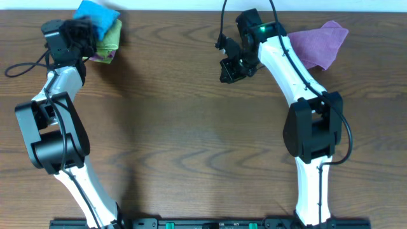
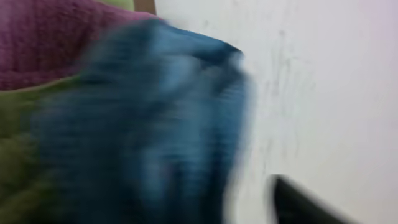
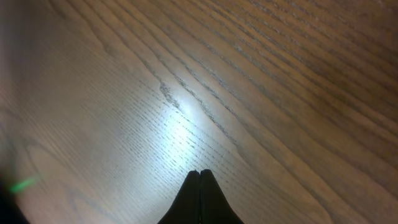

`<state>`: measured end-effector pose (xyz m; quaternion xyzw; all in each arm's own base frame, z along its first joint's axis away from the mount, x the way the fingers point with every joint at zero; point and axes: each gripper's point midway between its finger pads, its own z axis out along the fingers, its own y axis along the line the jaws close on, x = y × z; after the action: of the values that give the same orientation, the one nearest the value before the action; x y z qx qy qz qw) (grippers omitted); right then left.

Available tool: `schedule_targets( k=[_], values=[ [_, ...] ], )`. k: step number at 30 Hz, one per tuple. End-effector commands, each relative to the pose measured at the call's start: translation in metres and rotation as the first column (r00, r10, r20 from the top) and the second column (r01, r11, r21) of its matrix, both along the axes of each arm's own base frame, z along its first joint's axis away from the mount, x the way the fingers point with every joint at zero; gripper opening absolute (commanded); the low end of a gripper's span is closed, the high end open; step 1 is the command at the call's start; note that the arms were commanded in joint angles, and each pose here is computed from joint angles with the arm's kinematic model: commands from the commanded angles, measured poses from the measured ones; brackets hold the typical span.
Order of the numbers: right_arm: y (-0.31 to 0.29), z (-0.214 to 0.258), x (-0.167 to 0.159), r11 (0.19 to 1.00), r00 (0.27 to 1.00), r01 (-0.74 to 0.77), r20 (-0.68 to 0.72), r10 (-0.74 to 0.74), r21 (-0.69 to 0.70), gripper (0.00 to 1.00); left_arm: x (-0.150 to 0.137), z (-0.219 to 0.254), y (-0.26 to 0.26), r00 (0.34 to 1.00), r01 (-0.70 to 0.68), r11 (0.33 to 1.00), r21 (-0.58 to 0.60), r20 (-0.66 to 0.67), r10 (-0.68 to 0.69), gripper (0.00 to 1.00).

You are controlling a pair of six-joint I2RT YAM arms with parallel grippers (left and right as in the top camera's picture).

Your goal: Fold the cloth

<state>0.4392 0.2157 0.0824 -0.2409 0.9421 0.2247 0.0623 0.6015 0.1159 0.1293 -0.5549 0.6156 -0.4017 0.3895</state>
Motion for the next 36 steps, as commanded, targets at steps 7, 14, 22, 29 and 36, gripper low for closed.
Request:
schedule_targets(
  k=[7,14,22,29,36],
  values=[
    [0.004,0.003,0.001,1.0,1.0,-0.019,0.014,0.019,0.003,0.01,-0.003,0.015,-0.003,0.994,0.106,0.994,-0.027,0.043,-0.105,0.95],
    [0.008,0.003,0.0,1.0,0.999,-0.028,0.016,0.028,0.003,0.01,-0.014,0.034,0.014,0.986,0.148,0.988,-0.051,0.081,-0.144,0.95],
    [0.011,0.003,-0.001,0.999,0.999,-0.034,0.019,0.034,0.005,0.01,-0.04,0.066,0.031,0.983,0.17,0.985,-0.021,0.071,-0.168,0.95],
    [0.011,0.004,-0.003,0.999,0.999,-0.035,0.015,0.035,0.004,0.01,-0.084,0.088,0.04,0.984,0.178,0.983,0.04,-0.037,-0.176,0.95],
    [0.004,0.032,-0.008,0.999,0.998,-0.043,0.046,0.044,-0.007,0.54,-0.141,0.115,0.016,0.944,0.322,0.903,0.284,-0.175,-0.281,0.95]
  ],
)
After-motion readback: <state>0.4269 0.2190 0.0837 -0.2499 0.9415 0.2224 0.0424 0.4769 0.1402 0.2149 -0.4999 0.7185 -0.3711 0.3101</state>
